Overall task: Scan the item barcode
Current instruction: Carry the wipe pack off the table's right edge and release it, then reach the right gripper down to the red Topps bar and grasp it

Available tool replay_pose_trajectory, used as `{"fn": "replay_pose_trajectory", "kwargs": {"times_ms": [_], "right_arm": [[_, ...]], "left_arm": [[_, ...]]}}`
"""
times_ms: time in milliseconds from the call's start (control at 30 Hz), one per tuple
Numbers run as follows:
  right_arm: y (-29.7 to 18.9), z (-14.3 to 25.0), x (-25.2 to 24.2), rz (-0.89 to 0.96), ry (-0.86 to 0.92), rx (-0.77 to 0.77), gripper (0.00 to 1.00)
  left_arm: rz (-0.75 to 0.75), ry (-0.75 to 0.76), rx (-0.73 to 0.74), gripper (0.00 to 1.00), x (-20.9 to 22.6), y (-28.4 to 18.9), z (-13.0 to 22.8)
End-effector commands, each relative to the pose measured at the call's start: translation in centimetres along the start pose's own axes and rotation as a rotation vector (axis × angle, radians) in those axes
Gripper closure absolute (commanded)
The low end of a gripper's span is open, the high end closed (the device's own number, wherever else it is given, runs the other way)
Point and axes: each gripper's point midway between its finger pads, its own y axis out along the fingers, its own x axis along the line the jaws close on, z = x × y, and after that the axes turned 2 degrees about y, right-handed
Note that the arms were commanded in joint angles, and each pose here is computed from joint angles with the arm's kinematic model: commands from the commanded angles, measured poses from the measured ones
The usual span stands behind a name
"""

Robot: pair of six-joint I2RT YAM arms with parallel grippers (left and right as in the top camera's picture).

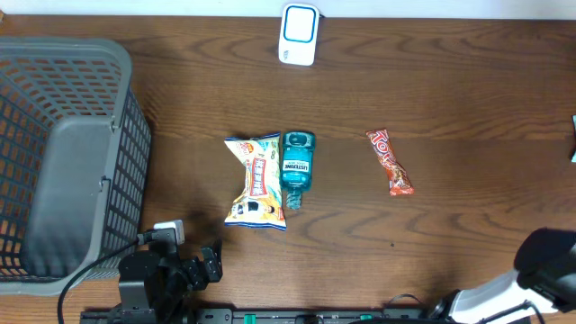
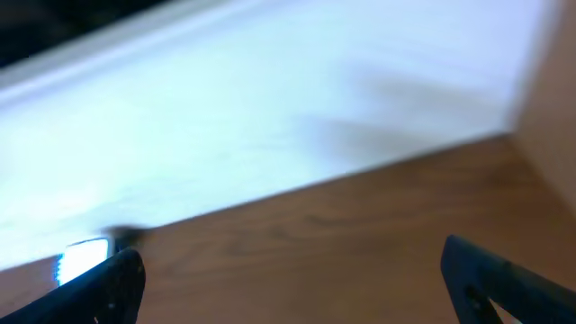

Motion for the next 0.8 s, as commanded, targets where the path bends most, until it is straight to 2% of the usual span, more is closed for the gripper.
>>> {"fn": "replay_pose_trajectory", "kwargs": {"times_ms": [0,167,400,767], "right_arm": [[0.6,1.2,7.3,-0.183,0.007,0.048,0.01],[0.6,2.9,13.2,-0.194,-0.057,0.089,0.01],[1.5,6.4,18.1,-0.137,-0.13,0.171,0.01],[1.1,12.5,23.6,-0.046,-0.45,0.289,0.01]], "left_arm": [[0.009,0.006,0.011,0.02,-0.2,-0.1,0.2],[0.009,0.006,0.011,0.02,-0.2,-0.1,0.2],[0.009,0.006,0.011,0.02,-0.2,-0.1,0.2],[0.009,0.006,0.011,0.02,-0.2,-0.1,0.2]]}}
